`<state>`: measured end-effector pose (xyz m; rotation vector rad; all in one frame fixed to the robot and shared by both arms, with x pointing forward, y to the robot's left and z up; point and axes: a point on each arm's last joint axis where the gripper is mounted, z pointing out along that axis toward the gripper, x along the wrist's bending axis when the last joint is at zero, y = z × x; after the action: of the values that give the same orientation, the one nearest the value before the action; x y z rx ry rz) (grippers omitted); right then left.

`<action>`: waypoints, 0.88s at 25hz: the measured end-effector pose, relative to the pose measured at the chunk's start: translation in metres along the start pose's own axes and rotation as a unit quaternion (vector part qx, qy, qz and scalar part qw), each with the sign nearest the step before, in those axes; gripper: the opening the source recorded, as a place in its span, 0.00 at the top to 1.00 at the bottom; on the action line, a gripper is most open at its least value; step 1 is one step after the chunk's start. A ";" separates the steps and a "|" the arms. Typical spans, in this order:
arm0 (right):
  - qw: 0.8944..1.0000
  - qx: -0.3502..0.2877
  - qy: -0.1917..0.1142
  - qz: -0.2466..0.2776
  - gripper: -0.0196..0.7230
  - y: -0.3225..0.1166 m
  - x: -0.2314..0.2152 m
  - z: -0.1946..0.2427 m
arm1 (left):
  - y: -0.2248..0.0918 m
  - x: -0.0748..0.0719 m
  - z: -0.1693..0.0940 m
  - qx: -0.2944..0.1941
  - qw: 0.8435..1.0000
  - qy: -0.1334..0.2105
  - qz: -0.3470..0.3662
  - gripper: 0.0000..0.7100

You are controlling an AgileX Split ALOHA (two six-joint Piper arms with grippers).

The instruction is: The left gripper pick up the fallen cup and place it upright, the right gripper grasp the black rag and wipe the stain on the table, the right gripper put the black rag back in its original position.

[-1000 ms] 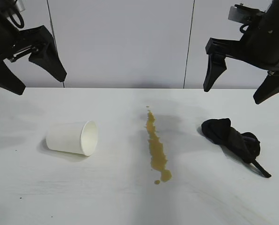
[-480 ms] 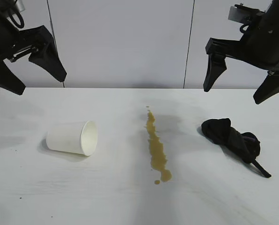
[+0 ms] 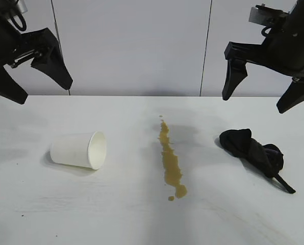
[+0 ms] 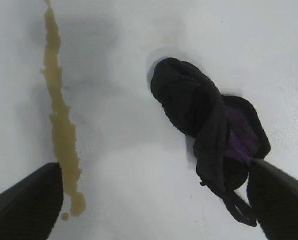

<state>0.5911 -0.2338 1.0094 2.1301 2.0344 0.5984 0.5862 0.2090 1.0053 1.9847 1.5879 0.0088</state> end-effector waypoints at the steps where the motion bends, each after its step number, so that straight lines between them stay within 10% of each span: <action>1: 1.000 0.000 0.000 0.000 0.04 0.000 0.000 0.000 | -0.001 -0.001 -0.001 0.008 0.999 0.000 0.032 0.02; 4: 1.000 0.000 0.000 0.000 0.04 0.000 0.000 0.000 | -0.006 -0.010 0.000 0.049 0.973 -0.011 0.224 0.02; 8: 1.000 0.000 0.000 0.000 0.04 0.000 0.000 0.000 | -0.019 -0.035 0.007 0.100 0.886 -0.049 0.450 0.02; 22: 1.000 0.000 -0.002 -0.002 0.04 0.000 0.000 0.000 | -0.020 -0.061 0.056 0.102 0.780 0.021 0.617 0.02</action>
<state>0.5911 -0.2341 1.0094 2.1258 2.0357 0.5946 0.5704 0.1327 0.9716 2.8325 0.0343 0.4035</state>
